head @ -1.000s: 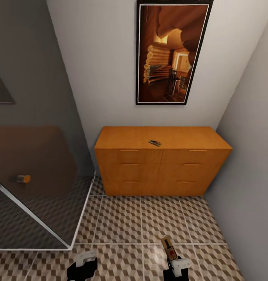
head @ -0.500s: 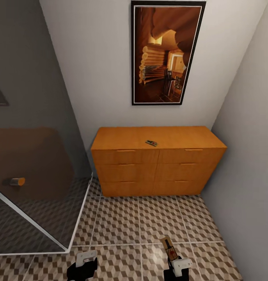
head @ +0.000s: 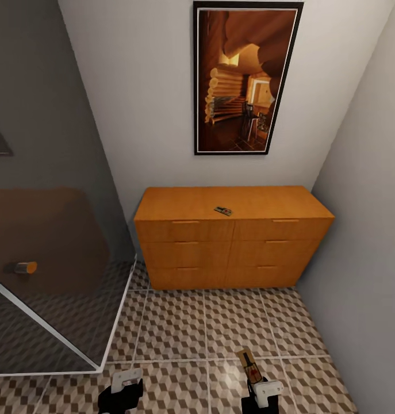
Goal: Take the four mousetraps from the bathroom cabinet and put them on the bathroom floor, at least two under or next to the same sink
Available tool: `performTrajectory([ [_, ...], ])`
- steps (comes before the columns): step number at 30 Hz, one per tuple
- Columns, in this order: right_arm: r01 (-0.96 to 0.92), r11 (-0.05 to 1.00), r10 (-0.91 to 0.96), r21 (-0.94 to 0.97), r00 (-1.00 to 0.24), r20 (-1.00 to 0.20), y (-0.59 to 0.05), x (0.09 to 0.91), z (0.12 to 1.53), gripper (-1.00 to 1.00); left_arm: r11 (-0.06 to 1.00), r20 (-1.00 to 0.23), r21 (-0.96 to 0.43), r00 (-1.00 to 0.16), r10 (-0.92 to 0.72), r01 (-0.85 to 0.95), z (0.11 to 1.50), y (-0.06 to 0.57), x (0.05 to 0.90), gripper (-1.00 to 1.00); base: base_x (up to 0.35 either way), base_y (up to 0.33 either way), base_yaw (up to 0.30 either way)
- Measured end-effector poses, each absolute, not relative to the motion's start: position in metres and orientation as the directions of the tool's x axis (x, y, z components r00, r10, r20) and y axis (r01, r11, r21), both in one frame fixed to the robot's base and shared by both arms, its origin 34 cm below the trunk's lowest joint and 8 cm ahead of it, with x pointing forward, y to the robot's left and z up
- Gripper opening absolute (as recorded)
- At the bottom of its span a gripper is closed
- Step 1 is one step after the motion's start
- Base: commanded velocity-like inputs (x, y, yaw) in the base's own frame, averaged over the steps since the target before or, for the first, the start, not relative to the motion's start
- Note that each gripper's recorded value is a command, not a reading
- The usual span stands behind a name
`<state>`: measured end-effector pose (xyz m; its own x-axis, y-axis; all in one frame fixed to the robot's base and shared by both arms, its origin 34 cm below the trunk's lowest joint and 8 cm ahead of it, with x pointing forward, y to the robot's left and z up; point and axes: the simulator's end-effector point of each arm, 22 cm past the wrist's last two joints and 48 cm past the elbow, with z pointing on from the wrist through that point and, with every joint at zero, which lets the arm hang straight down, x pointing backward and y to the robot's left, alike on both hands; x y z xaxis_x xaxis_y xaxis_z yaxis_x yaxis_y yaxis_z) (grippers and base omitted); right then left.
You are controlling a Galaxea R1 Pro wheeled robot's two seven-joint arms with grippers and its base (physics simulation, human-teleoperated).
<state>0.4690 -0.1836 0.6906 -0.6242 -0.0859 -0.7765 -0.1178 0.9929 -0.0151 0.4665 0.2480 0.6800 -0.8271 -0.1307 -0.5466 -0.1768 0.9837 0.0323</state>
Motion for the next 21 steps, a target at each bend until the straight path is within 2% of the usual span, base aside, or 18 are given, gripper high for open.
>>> performTrajectory([
  [14, -0.118, 0.993, -0.086, -0.015, -0.624, -0.777, -0.1836, 0.469, 0.6906, -1.0, 0.984, -0.547, 0.032, -0.827, -0.13, -0.177, 0.68, 0.2481, 0.4666, 1.0, 0.001, -0.001, 0.0],
  [21, -0.118, 0.993, -0.086, -0.015, -0.624, -0.777, -0.1836, 0.4689, 0.6907, -1.0, 0.984, -0.547, 0.032, -0.827, -0.13, -0.176, 0.6801, 0.248, 0.4665, 1.0, 0.081, -0.117, 0.0],
])
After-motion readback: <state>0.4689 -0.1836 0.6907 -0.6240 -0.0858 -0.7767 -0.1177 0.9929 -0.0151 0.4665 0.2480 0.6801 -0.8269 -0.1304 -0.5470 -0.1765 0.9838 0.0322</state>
